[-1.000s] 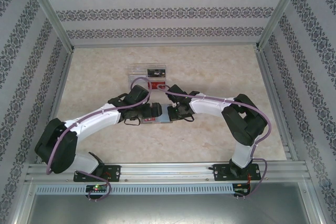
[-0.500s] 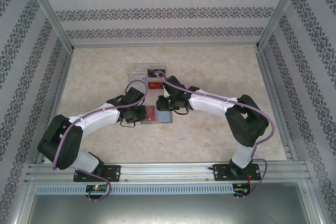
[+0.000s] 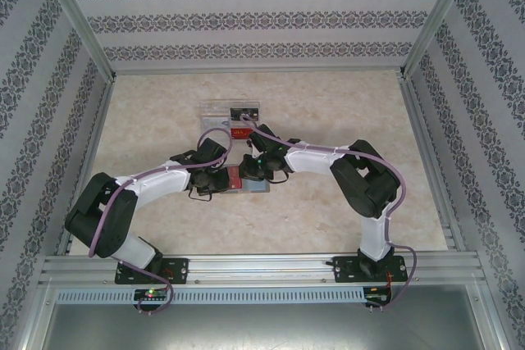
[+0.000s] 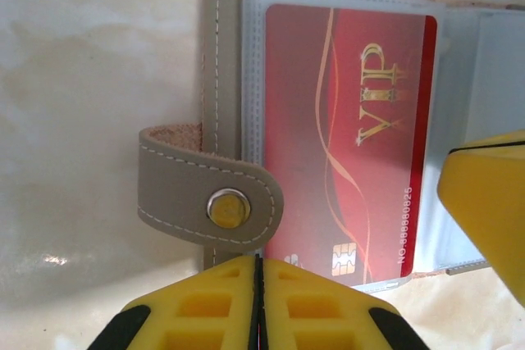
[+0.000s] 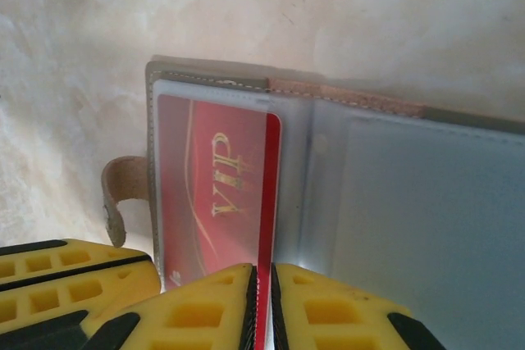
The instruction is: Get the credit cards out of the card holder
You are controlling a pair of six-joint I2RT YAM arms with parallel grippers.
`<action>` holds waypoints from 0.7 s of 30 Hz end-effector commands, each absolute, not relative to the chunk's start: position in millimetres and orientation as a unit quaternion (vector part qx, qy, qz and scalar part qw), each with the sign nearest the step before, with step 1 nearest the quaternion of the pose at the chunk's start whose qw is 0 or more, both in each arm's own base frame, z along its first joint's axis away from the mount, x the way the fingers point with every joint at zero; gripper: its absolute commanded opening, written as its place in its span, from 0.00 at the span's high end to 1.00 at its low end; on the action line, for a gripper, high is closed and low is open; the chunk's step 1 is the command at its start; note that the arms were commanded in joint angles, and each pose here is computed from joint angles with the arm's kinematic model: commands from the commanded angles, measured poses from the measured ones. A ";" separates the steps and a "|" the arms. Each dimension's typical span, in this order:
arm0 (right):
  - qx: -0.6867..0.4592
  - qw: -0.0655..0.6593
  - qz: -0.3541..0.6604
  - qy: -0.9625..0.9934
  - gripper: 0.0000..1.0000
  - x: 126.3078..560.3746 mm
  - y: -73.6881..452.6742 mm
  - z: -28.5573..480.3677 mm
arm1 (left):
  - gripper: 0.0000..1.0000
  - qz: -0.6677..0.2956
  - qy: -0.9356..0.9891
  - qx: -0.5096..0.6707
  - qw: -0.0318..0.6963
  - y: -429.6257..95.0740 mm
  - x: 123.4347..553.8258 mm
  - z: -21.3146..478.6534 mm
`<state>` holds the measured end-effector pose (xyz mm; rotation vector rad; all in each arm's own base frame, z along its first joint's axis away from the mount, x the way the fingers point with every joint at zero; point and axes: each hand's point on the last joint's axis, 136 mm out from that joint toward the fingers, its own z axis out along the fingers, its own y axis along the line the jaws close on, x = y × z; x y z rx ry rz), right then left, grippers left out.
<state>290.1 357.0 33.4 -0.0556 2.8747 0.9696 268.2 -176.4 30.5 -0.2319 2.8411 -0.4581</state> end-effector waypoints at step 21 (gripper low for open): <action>-0.021 0.032 0.337 0.941 0.86 285.2 376.5 27.5 | 0.96 -0.176 0.975 -0.083 0.108 -179.3 262.1 18.6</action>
